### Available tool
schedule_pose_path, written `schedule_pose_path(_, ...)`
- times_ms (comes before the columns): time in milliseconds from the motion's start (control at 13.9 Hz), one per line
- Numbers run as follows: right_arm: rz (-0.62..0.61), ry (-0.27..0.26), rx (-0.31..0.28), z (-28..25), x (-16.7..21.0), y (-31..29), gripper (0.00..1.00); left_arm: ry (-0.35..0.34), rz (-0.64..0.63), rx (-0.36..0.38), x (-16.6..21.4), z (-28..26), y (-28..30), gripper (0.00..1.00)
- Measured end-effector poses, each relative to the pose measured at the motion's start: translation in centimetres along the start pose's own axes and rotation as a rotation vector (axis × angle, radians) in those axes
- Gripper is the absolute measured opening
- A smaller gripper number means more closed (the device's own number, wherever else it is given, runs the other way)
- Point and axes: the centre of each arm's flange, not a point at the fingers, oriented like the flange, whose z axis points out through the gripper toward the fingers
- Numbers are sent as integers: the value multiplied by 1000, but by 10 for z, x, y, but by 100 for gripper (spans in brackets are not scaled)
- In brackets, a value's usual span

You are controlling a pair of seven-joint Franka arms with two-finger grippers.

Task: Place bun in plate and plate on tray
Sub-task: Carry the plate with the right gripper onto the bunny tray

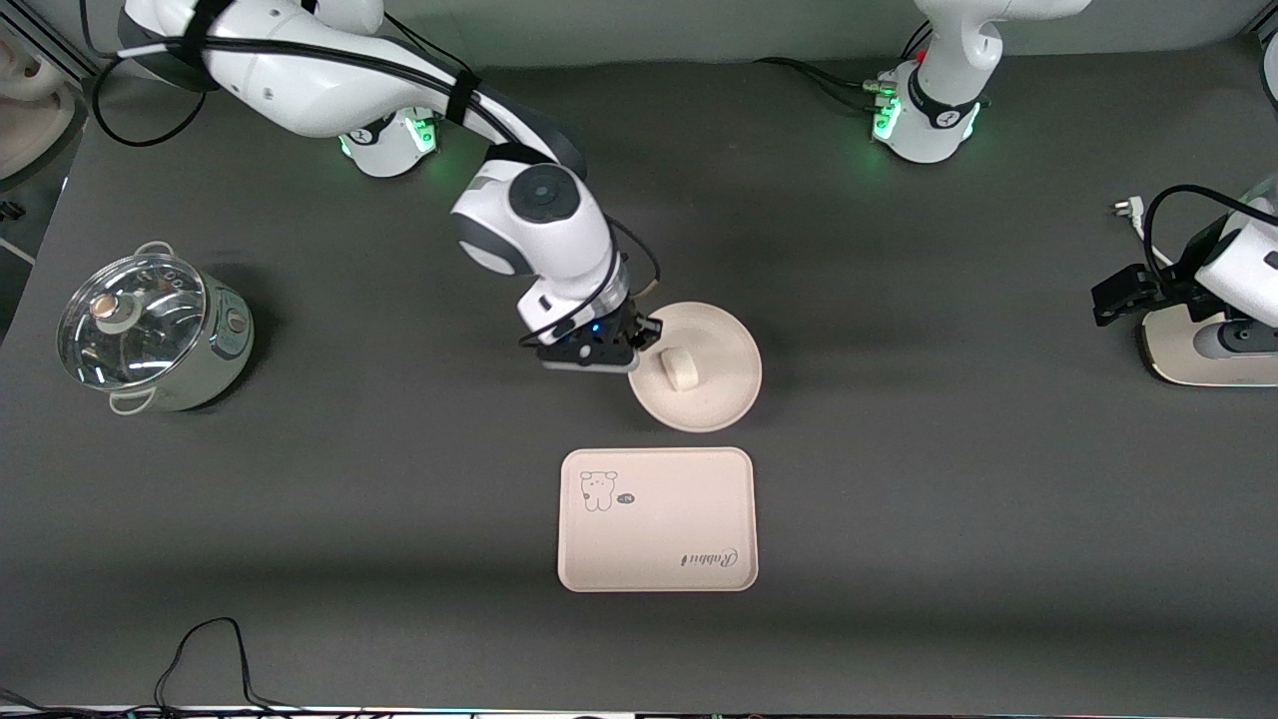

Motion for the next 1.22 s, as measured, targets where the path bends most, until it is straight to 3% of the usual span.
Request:
schedule_pose_path(287,-9,39,42,-26,103,51,4,-6,0,0,-1,1,0,100)
schedule_pose_path(503,6,14,64,10,140,73,4,-24,1,1,-2,3,0,100)
schedule_pose_path(862,60,-10,167,118,150,87,4,-37,-1,2,-3,5,0,100)
schedule_pose_path(1221,34,-24,141,151,133,77,4,-48,-4,2,-1,9,-4,100)
